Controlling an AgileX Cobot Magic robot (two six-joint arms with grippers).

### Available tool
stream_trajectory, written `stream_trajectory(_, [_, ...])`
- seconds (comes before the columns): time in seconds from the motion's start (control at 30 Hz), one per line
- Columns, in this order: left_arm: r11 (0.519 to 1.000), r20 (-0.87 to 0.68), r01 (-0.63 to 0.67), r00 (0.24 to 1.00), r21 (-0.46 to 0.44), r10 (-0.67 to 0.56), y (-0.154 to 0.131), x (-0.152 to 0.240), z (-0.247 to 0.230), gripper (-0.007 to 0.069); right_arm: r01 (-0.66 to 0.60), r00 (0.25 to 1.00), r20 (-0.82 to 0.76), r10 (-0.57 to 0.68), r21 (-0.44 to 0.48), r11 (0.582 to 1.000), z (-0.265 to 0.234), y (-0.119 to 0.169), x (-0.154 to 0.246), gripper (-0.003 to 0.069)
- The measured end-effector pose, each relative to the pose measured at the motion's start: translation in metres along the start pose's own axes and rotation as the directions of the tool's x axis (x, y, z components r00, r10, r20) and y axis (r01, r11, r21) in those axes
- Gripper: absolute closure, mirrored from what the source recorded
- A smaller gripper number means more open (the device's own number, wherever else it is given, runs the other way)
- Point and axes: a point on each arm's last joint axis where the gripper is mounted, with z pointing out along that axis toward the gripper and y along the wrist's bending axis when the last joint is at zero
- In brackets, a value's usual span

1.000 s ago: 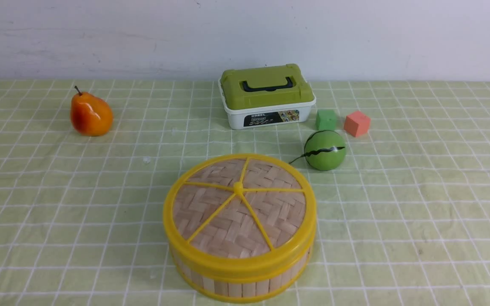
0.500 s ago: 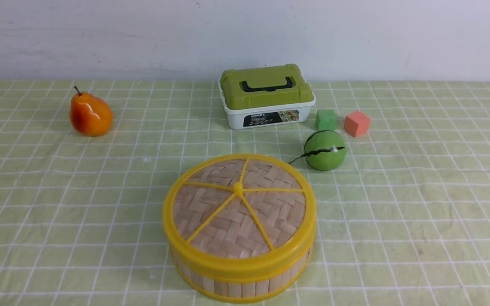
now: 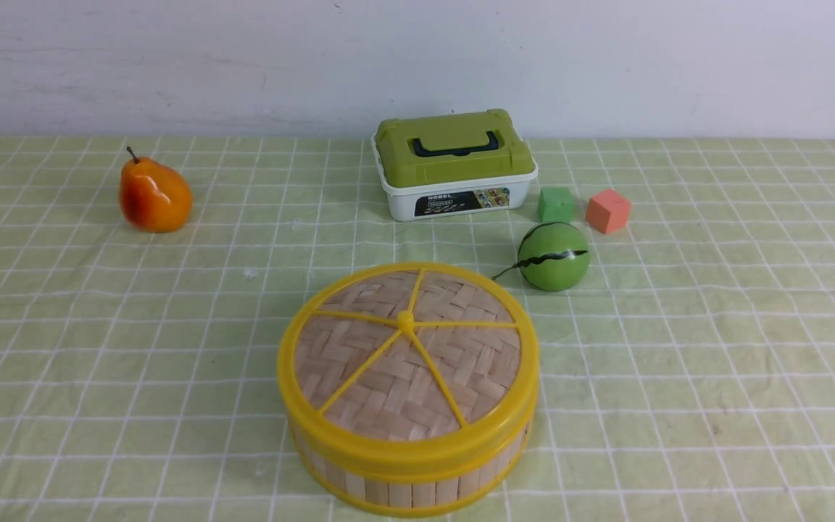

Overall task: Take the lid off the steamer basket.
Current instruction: Use the right arm to lift the lid of the steamer

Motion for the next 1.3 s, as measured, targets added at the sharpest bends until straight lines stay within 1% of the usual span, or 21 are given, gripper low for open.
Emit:
stream_trajectory(0.8, [1.000,0.000,0.000,1.000,0.000,0.000,0.000,0.000,0.000,0.0386,-0.001,1.000,0.000,0.001,0.000,1.000,0.000,0.000,0.000,0.0418])
stream_trajectory(0.87, [1.000,0.000,0.000,1.000,0.000,0.000,0.000,0.000,0.000,0.0386,-0.033,0.999,-0.001,0.033,-0.009,0.999,0.000,0.001,0.000,0.0418])
stream_trajectory(0.93, [1.000,0.000,0.000,1.000,0.000,0.000,0.000,0.000,0.000,0.0386,-0.174,0.985,-0.009,0.174,-0.046,0.984,0.000,0.004,0.000,0.0418])
stream_trajectory(1.0, [1.000,0.000,0.000,1.000,0.000,0.000,0.000,0.000,0.000,0.0386,-0.366,0.931,-0.029,0.365,-0.087,0.927,0.000,0.008,0.000,0.0418])
stream_trajectory(1.03, [1.000,0.000,0.000,1.000,0.000,0.000,0.000,0.000,0.000,0.0386,-0.493,0.870,-0.054,0.490,-0.114,0.863,0.000,0.011,0.000,0.0418])
stream_trajectory(1.07, [1.000,0.000,0.000,1.000,0.000,0.000,0.000,0.000,0.000,0.0386,-0.624,0.781,-0.083,0.619,-0.138,0.769,-0.001,0.014,-0.001,0.0418])
stream_trajectory(1.1, [1.000,0.000,0.000,1.000,0.000,0.000,0.000,0.000,0.000,0.0386,-0.709,0.705,-0.110,0.701,-0.148,0.690,-0.001,0.016,-0.001,0.0418])
stream_trajectory(1.13, [1.000,0.000,0.000,1.000,0.000,0.000,0.000,0.000,0.000,0.0386,-0.783,0.621,-0.139,0.771,-0.156,0.602,-0.001,0.019,-0.002,0.0418])
stream_trajectory(1.17, [1.000,0.000,0.000,1.000,0.000,0.000,0.000,0.000,0.000,0.0386,-0.829,0.557,-0.160,0.815,-0.159,0.536,-0.001,0.020,-0.002,0.0418])
stream_trajectory(1.2, [1.000,0.000,0.000,1.000,0.000,0.000,0.000,0.000,0.000,0.0386,-0.850,0.524,-0.170,0.835,-0.161,0.501,-0.002,0.021,-0.003,0.0418])
stream_trajectory(1.23, [1.000,0.000,0.000,1.000,0.000,0.000,0.000,0.000,0.000,0.0386,-0.853,0.519,-0.171,0.837,-0.161,0.496,-0.002,0.021,-0.003,0.0418])
stream_trajectory(1.27, [1.000,0.000,0.000,1.000,0.000,0.000,0.000,0.000,0.000,0.0386,-0.852,0.520,-0.171,0.837,-0.161,0.497,-0.002,0.021,-0.003,0.0418])
stream_trajectory(1.3, [1.000,0.000,0.000,1.000,0.000,0.000,0.000,0.000,0.000,0.0386,-0.840,0.540,-0.163,0.826,-0.162,0.517,-0.002,0.020,-0.003,0.0418])
